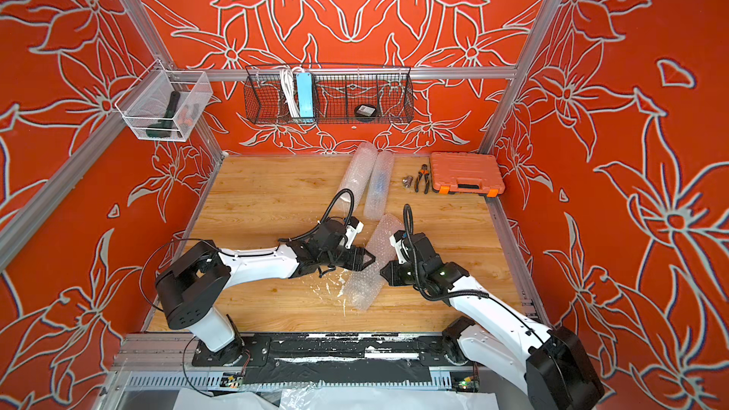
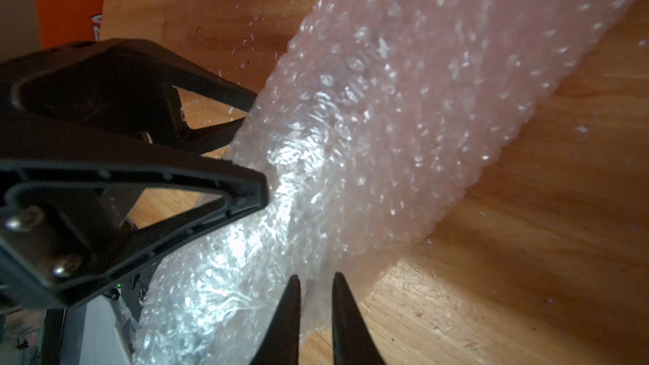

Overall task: Unwrap the vase from the bubble wrap
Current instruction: Unwrap the bubble wrap at the center of the board.

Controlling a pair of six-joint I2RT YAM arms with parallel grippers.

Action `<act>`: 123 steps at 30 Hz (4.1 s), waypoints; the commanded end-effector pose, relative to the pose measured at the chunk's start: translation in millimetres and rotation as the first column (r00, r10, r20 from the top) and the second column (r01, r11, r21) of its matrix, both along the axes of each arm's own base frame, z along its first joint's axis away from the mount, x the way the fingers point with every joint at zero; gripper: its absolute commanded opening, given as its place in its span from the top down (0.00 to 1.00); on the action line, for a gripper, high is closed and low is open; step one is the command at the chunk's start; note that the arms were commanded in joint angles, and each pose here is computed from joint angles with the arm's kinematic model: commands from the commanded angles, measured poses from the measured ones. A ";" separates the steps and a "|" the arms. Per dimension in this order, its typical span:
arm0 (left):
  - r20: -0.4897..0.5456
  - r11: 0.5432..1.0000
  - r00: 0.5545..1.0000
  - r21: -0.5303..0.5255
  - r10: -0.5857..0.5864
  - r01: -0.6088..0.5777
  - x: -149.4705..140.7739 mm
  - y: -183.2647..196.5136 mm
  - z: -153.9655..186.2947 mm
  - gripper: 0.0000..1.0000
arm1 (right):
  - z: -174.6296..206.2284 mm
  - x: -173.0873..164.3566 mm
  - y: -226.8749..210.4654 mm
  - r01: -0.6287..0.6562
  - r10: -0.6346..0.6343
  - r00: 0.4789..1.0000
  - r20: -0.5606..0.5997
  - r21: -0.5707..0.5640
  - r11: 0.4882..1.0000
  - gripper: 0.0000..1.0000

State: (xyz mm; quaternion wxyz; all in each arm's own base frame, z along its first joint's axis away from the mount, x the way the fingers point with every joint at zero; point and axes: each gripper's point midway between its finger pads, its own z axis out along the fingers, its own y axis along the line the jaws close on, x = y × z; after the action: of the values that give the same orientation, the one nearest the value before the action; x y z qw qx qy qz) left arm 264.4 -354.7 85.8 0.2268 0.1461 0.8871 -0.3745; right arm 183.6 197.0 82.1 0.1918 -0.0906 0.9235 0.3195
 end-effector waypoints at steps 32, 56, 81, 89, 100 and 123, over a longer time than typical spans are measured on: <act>-0.034 0.980 0.996 0.184 0.078 -0.070 -10.1 37.0 -36.5 0.42 | -13.2 -19.1 -21.9 0.010 -0.011 1.000 -0.015 -0.074 0.997 1.00; -0.013 0.991 0.999 0.128 0.041 -0.039 -18.3 35.9 -16.6 0.42 | 3.8 -11.5 -48.6 0.122 -0.110 0.990 0.090 -0.145 0.982 0.63; -0.031 0.994 0.995 -0.061 -0.098 0.096 -43.4 15.9 10.9 0.41 | 41.8 69.5 -4.8 0.044 -0.002 0.986 0.166 -0.250 0.967 0.48; -0.039 0.992 0.992 -0.057 -0.116 0.114 -41.4 9.9 7.0 0.41 | 34.4 80.3 1.0 0.053 -0.016 0.990 0.139 -0.267 0.962 0.50; -0.042 0.995 0.994 -0.002 -0.099 0.099 -39.0 12.4 -4.2 0.39 | 15.6 84.2 -11.5 0.091 -0.056 0.993 0.107 -0.353 0.931 0.62; 0.041 0.997 0.998 0.063 -0.048 0.045 -11.2 0.0 4.9 0.24 | 12.3 74.3 -25.4 0.135 -0.095 0.986 0.135 -0.325 0.936 1.00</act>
State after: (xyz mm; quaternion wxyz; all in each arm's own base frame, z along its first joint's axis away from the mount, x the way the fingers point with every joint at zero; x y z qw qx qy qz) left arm 245.1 -352.1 94.6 0.2246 0.1786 0.8851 -0.3664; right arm 258.2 176.9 92.8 0.2382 -0.0962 0.9556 0.1442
